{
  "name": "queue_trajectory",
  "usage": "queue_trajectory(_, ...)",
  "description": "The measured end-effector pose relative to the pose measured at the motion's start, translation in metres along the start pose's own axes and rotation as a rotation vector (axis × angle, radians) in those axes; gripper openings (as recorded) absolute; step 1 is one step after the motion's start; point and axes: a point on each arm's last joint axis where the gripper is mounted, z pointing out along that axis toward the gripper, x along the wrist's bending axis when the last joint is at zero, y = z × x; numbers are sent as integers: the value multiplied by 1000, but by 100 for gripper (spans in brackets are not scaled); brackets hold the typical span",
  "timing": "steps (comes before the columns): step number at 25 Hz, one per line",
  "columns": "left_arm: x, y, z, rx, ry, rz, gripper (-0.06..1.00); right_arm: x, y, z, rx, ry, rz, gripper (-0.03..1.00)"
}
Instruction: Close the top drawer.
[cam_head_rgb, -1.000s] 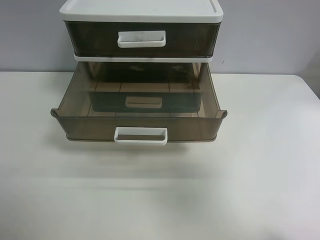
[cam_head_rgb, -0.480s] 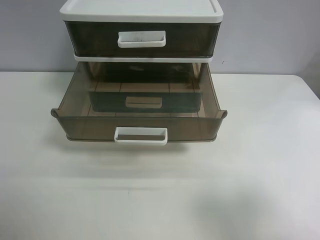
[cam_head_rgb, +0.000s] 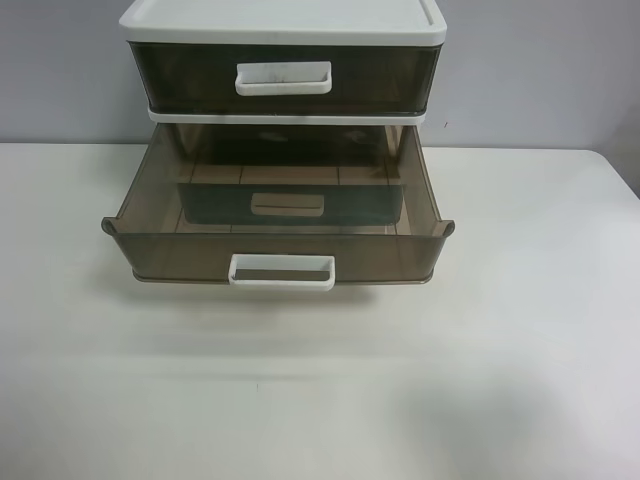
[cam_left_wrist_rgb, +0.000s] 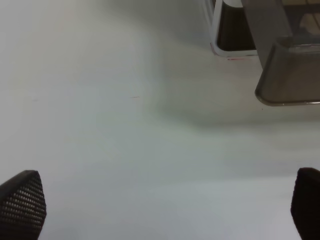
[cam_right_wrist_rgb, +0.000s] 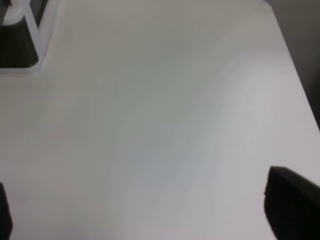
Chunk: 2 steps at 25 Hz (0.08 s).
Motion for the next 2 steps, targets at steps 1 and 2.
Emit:
queue_trajectory(1,0,0,0,0,0,0,99,0,0,0,0,0,0,99)
queue_trajectory(2,0,0,0,0,0,0,99,0,0,0,0,-1,0,99)
